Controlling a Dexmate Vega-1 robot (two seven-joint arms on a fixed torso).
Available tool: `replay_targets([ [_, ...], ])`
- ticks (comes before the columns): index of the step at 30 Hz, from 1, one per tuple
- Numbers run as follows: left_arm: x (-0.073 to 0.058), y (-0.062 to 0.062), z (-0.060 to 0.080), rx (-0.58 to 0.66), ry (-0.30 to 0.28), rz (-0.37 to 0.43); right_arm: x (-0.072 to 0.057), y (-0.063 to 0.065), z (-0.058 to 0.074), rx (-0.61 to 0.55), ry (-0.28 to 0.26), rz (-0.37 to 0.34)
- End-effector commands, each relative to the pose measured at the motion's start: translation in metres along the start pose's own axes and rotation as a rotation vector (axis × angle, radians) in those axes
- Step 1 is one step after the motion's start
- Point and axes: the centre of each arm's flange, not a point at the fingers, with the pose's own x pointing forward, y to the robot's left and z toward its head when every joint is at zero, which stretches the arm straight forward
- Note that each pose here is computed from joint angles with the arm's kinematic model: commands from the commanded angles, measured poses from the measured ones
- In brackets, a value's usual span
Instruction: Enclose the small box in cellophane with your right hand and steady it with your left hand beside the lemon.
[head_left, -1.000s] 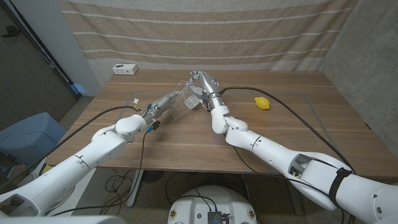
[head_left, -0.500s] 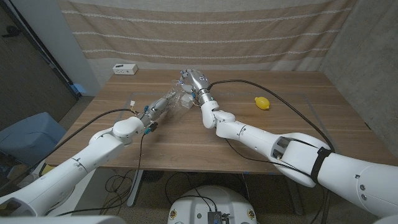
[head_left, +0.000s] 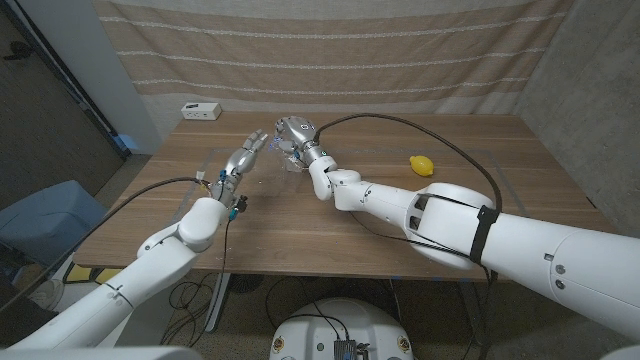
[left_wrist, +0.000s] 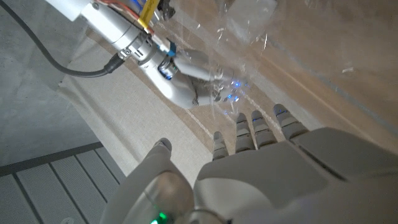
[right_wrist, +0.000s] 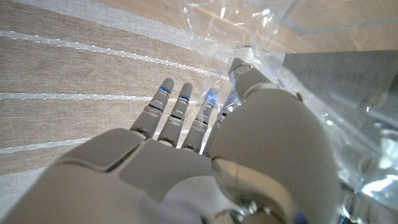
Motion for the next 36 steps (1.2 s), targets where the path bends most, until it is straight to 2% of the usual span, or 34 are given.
replay_targets([
  [1,-0.050,0.033,0.061,0.209,-0.302,0.544,0.015,0.009,-0.001,-0.100,0.023,0.261],
  [4,-0.057,0.027,0.069,0.234,-0.394,0.673,0.017,0.012,-0.002,-0.097,0.036,0.337],
  [6,-0.055,0.026,0.072,0.234,-0.438,0.683,0.018,0.012,-0.003,-0.067,0.049,0.366],
  [8,-0.053,0.026,0.071,0.217,-0.449,0.675,0.018,0.013,-0.003,-0.057,0.052,0.370],
  [13,-0.042,0.026,0.062,0.178,-0.395,0.624,0.015,0.018,-0.009,0.003,0.077,0.406],
  [16,-0.038,0.025,0.059,0.164,-0.383,0.599,0.012,0.021,-0.014,0.036,0.095,0.420],
  [28,-0.028,0.021,0.058,0.142,-0.350,0.563,-0.006,0.036,-0.035,0.228,0.143,0.380],
  [32,-0.025,0.020,0.057,0.127,-0.341,0.543,-0.012,0.044,-0.032,0.195,0.139,0.379],
  [36,-0.024,0.019,0.056,0.112,-0.326,0.527,-0.017,0.051,-0.025,0.124,0.106,0.381],
])
